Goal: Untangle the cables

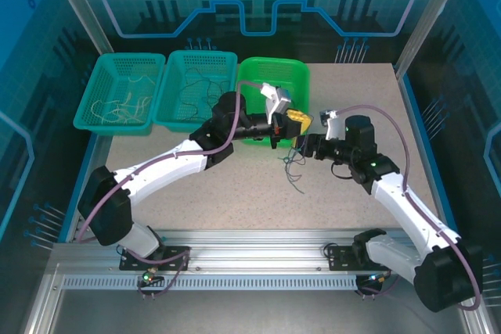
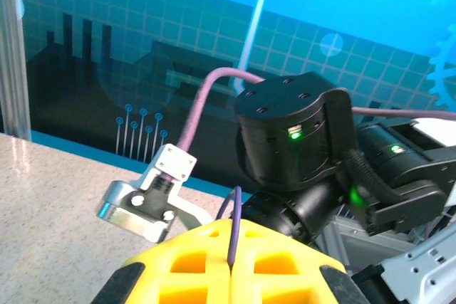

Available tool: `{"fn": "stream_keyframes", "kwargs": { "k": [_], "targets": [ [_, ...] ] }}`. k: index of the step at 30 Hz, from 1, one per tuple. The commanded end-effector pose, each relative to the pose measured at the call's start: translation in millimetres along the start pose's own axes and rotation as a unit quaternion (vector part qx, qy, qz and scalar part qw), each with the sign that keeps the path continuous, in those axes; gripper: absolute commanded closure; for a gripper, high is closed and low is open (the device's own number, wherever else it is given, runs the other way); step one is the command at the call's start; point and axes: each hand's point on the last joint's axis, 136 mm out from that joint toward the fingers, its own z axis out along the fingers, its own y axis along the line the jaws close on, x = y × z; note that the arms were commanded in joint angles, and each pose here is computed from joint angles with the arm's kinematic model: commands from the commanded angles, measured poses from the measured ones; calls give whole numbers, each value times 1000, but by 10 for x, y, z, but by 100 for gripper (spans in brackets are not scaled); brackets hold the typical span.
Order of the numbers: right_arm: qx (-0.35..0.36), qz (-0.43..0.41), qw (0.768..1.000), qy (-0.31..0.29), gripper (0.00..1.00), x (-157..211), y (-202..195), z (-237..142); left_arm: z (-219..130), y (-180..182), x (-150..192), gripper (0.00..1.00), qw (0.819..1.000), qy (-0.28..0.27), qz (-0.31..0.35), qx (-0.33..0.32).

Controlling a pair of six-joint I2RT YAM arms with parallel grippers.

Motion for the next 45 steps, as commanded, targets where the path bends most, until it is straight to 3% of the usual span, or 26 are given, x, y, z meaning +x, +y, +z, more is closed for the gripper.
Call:
{"fn": "stream_keyframes", "kwargs": {
  "k": [1,6,12,16,21,24,28,36,40,45],
  "targets": [
    [59,-20,998,0,40,103,-103,-197,-44,52,-161,100,999,-6,25,-34],
    [162,-78,981,-79,31,38,-371,-544,-51,106,-83,100,998,15,25,-49],
    [145,-229,957,-105,27,-78,-213,-566,-52,24,-89,100,999,16,23,-28],
    [173,-335,920,-103,34,-229,-225,-508,-60,0,-109,100,999,11,22,-22],
    [89,-495,862,-69,40,-102,37,-264,-48,-29,-96,100,1000,13,22,-11],
    [74,-532,843,-39,41,-53,5,-133,-52,-62,-99,100,1000,13,21,-5],
    [1,-572,820,-21,43,75,155,-18,-63,-85,-104,100,1000,12,22,1],
    [-32,-582,809,-79,51,-82,323,78,-87,-105,-93,100,999,13,30,2],
    [-23,-579,808,-107,67,-167,334,81,-90,-102,-90,100,999,12,33,1],
    [0,-556,827,-80,80,-126,175,127,-154,-15,-134,100,998,2,45,-33]
  ]
}}
